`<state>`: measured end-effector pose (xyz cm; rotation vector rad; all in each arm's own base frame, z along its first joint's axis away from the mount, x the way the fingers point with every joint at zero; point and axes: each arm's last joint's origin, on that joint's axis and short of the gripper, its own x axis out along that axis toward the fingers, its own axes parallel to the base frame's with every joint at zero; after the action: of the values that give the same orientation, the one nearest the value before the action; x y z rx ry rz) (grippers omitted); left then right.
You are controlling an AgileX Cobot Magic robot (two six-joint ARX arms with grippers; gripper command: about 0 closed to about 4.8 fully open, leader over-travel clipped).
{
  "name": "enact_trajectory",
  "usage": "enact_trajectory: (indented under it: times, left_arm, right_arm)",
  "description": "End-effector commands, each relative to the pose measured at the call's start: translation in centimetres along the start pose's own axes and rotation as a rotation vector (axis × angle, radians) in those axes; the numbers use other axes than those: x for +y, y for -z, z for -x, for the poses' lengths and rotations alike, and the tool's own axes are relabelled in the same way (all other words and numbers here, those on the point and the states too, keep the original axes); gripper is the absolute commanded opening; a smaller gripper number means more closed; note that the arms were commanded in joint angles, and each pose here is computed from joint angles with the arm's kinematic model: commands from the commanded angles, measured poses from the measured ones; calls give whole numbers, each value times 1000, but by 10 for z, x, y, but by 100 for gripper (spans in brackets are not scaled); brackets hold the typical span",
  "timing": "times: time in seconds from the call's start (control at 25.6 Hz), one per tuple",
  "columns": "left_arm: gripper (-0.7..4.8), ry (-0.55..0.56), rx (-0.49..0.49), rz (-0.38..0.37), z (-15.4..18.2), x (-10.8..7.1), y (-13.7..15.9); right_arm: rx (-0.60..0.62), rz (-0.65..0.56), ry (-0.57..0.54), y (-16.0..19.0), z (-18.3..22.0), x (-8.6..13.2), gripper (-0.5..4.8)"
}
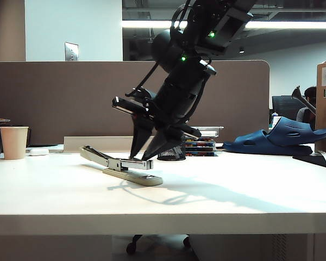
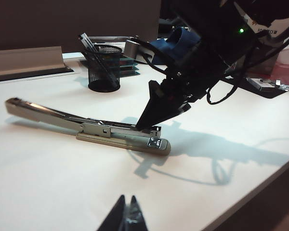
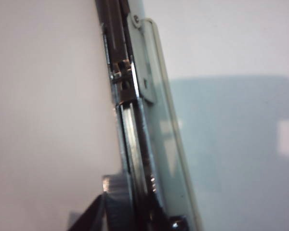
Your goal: Pick up a set of staples and put them into the open stapler.
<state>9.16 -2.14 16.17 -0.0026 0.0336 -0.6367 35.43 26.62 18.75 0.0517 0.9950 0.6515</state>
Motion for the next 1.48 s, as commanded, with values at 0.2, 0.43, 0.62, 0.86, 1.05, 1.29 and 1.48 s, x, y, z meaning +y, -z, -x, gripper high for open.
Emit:
enact_trajectory:
  times: [0.2,0.43,0.62,0.86,1.05,1.29,1.48]
  left_arm:
    - [-6,4,-12,-8,0,0,-2]
    - [-6,4,-12,-8,0,0,-2]
    - [-6,4,-12,-8,0,0,-2]
    - [-6,-14,-12,-8,0,0,-2]
    - [-6,-185,-12,-7,1,5,-2]
    - [-6,-280,-12,-7,1,8,-2]
    - [-6,-360,-12,-8,2,10,-2]
  right_arm:
    - [-61,20,1,-11,18,2,105]
    - [-74,15,5,-13,23,-2,104]
    - [-94,16,4,-17,31,-2,101]
    - [-202,110,34,-31,73,4,-9]
    - [-369,226,209,-42,149,11,-9]
    - [-455,251,292,-39,205,14,-9]
    - [-542,221,328,-33,250,5,-9]
